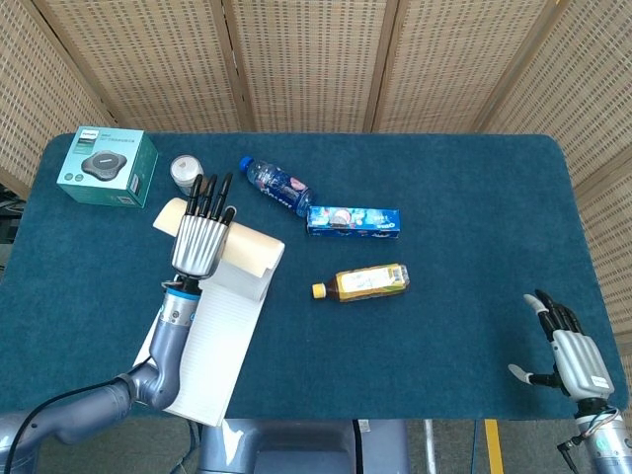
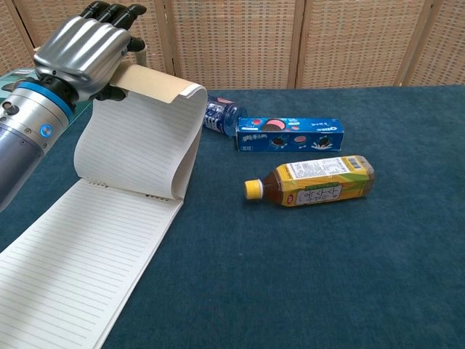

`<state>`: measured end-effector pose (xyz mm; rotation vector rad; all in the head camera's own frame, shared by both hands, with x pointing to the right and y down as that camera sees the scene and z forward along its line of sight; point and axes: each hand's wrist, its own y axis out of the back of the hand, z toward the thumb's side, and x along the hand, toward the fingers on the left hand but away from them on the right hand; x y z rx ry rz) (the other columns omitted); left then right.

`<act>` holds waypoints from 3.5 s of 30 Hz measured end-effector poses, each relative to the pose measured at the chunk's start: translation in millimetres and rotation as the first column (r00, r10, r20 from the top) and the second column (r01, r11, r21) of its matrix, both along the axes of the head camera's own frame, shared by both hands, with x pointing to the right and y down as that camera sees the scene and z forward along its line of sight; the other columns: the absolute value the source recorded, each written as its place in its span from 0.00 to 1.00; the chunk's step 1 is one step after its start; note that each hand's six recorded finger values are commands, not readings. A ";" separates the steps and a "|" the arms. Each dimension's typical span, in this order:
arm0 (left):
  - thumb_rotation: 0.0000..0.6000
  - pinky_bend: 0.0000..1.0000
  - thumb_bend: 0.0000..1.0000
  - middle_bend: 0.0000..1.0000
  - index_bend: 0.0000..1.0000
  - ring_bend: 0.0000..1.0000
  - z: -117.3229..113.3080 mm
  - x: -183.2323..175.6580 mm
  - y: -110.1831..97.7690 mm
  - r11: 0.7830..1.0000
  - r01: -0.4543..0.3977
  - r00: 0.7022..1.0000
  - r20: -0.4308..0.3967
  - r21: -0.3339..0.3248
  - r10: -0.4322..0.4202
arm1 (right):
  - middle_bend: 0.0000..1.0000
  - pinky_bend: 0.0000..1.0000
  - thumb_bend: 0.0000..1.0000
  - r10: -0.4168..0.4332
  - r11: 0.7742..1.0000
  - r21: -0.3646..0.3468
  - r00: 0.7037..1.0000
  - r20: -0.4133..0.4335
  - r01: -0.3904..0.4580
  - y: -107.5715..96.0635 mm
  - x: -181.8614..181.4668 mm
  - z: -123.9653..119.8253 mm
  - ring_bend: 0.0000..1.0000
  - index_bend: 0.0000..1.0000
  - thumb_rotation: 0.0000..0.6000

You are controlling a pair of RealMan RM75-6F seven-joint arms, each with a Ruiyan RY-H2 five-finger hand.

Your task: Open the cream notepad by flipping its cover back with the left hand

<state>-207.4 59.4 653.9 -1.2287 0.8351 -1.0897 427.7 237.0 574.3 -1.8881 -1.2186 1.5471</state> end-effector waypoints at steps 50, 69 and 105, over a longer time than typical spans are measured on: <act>1.00 0.00 0.38 0.00 0.24 0.00 42.8 -1.0 -58.5 0.979 0.200 0.975 0.107 -0.051 -0.193 | 0.00 0.00 0.05 0.020 1.000 -0.002 0.999 0.043 -0.020 -0.7 0.6 -0.1 0.00 0.02 1.00; 1.00 0.00 0.31 0.00 0.01 0.00 32.2 -6.1 -55.2 0.977 0.208 0.977 0.049 -0.045 -0.205 | 0.00 0.00 0.05 0.018 1.000 -0.005 0.999 0.042 -0.018 -0.9 1.2 0.2 0.00 0.02 1.00; 1.00 0.00 0.00 0.00 0.00 0.00 -32.2 -136.5 155.4 0.937 0.131 0.989 -0.028 -0.324 -0.148 | 0.00 0.00 0.05 0.000 1.000 -0.007 1.000 0.008 0.000 0.9 0.7 -0.1 0.00 0.02 1.00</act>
